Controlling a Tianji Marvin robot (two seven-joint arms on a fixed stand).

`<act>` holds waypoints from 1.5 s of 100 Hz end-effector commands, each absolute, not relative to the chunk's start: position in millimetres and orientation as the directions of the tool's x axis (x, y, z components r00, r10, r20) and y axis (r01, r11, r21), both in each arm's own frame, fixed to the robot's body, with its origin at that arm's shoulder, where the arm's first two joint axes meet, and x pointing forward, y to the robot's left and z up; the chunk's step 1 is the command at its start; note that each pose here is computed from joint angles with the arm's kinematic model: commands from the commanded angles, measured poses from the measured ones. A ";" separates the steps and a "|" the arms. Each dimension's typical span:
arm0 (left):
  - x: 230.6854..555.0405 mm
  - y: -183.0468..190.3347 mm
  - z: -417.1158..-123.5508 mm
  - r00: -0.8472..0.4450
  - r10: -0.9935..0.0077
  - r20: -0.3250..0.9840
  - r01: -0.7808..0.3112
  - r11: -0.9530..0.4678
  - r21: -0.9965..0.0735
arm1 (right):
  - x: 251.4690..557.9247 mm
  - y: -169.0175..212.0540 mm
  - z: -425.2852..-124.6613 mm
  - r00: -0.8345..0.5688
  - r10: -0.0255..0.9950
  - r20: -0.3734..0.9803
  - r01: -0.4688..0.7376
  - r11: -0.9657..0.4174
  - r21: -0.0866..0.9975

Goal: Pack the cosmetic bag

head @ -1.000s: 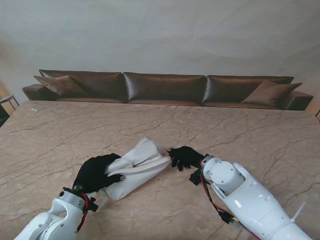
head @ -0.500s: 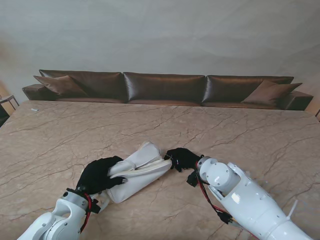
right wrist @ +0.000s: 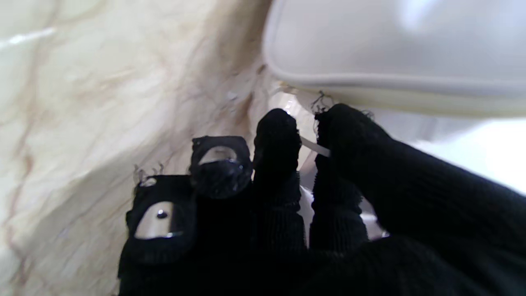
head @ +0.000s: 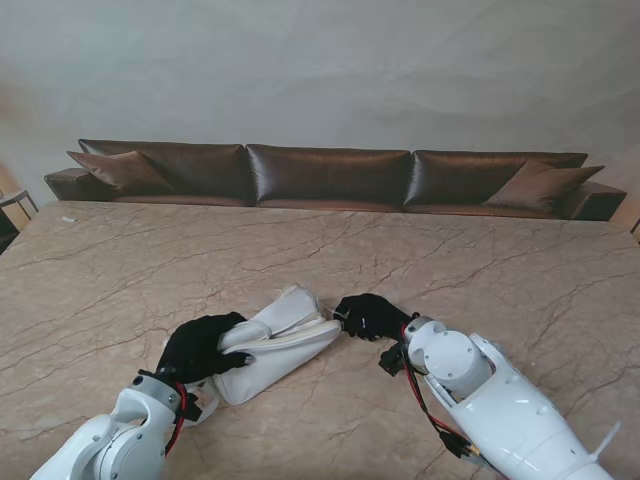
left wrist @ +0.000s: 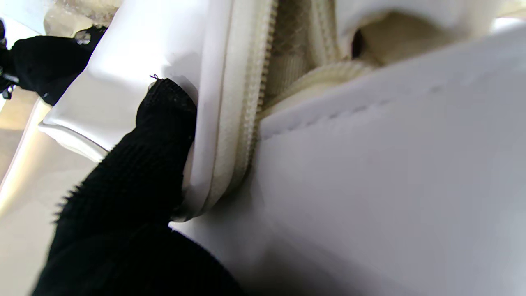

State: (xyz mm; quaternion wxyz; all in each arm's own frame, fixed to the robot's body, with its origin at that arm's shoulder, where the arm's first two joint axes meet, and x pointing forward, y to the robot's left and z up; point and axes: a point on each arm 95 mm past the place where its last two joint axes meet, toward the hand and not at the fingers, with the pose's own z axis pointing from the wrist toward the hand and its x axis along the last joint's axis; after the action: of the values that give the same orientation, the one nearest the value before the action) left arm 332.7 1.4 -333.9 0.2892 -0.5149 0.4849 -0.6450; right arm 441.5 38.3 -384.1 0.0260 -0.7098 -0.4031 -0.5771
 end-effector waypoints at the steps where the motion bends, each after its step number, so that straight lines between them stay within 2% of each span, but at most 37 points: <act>1: 332.8 1.7 -335.9 -0.298 -0.882 0.364 -0.128 -0.341 -0.931 | 438.7 42.4 -379.2 0.016 0.522 0.853 0.607 -0.683 0.407; 10: 335.1 2.1 -338.9 -0.294 -0.889 0.351 -0.135 -0.325 -0.936 | 436.6 39.3 -377.0 0.040 0.507 0.861 0.630 -0.682 0.372; 53: 340.3 2.7 -347.3 -0.262 -0.887 0.381 -0.154 -0.352 -0.923 | 426.3 33.5 -393.4 0.053 0.529 0.847 0.693 -0.630 0.350; 76: 344.7 3.2 -349.5 -0.275 -0.893 0.355 -0.167 -0.320 -0.933 | 426.2 37.9 -397.4 0.057 0.510 0.858 0.687 -0.644 0.337; 95: 348.0 3.9 -354.2 -0.279 -0.909 0.310 -0.169 -0.272 -0.947 | 424.7 35.4 -394.7 0.066 0.451 0.890 0.665 -0.685 0.297; 122: 348.6 6.4 -357.6 -0.292 -0.919 0.264 -0.179 -0.218 -0.959 | 421.4 31.2 -383.2 0.099 0.248 0.964 0.610 -0.781 0.138; 150: 345.0 1.6 -361.9 -0.327 -0.917 0.227 -0.200 -0.168 -0.965 | 424.1 31.9 -359.5 0.022 0.189 0.982 0.575 -0.805 0.143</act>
State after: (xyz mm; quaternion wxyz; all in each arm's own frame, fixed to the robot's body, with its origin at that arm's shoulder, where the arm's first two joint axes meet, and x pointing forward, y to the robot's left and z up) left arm 356.3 1.0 -338.1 0.3217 -0.4784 0.5433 -0.6103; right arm 418.8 25.6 -379.8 0.1463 -0.7202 -0.2798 -0.6177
